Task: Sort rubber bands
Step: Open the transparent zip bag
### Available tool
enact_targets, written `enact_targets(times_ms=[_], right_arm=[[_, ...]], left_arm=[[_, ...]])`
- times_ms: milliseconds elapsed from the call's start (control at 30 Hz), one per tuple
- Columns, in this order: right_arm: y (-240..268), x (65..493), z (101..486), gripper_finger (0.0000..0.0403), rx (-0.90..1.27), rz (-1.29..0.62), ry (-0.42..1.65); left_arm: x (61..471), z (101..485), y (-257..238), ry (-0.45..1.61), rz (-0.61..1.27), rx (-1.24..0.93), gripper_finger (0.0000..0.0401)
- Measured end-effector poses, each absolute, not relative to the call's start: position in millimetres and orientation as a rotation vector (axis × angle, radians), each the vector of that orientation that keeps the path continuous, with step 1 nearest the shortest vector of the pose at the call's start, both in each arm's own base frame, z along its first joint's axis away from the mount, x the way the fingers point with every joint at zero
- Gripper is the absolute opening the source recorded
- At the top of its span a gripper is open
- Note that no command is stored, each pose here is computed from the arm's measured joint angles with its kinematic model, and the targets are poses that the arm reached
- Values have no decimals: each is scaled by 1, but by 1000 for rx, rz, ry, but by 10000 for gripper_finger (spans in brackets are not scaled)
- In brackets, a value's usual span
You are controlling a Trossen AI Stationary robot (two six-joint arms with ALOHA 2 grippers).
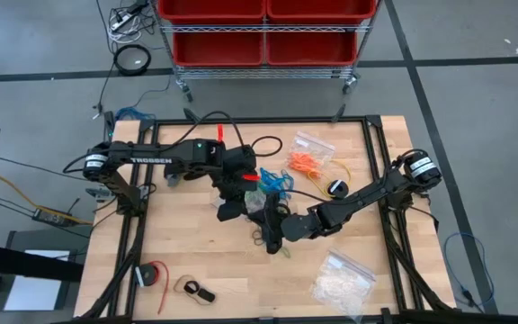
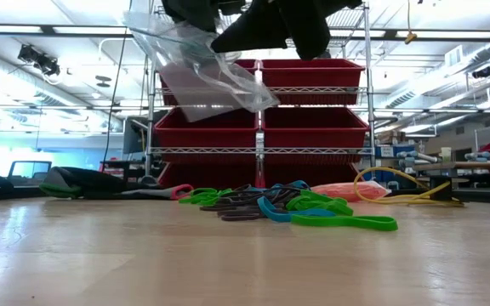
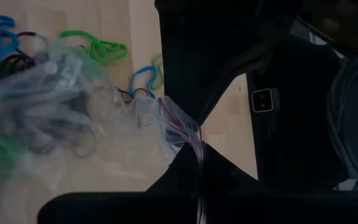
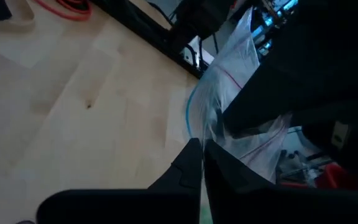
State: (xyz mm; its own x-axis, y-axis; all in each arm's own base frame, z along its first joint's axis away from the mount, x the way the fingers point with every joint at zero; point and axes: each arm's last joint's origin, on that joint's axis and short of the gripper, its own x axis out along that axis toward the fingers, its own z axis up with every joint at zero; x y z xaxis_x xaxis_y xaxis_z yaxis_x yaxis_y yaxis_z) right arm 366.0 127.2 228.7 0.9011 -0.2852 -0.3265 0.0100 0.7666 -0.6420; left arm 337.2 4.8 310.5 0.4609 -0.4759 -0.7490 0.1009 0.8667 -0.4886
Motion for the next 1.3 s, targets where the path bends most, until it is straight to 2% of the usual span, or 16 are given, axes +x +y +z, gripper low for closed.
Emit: enact_targets(times_ms=[467,667,833,1100,1300], right_arm=[[129,370,241,120,-777,-80,513],[129,370,242,139,-820,-55,524],[124,371,242,115,-842,-105,543],[122,370,240,13,-852,-111,565],[122,370,240,8,-848,-107,569]], left_arm=[[347,304,8,1034,-365,-508,5],[352,309,20,961,-380,-566,5],[355,313,21,918,-463,-623,5],[349,310,19,973,-497,-646,5],[347,307,19,991,-485,-567,5]])
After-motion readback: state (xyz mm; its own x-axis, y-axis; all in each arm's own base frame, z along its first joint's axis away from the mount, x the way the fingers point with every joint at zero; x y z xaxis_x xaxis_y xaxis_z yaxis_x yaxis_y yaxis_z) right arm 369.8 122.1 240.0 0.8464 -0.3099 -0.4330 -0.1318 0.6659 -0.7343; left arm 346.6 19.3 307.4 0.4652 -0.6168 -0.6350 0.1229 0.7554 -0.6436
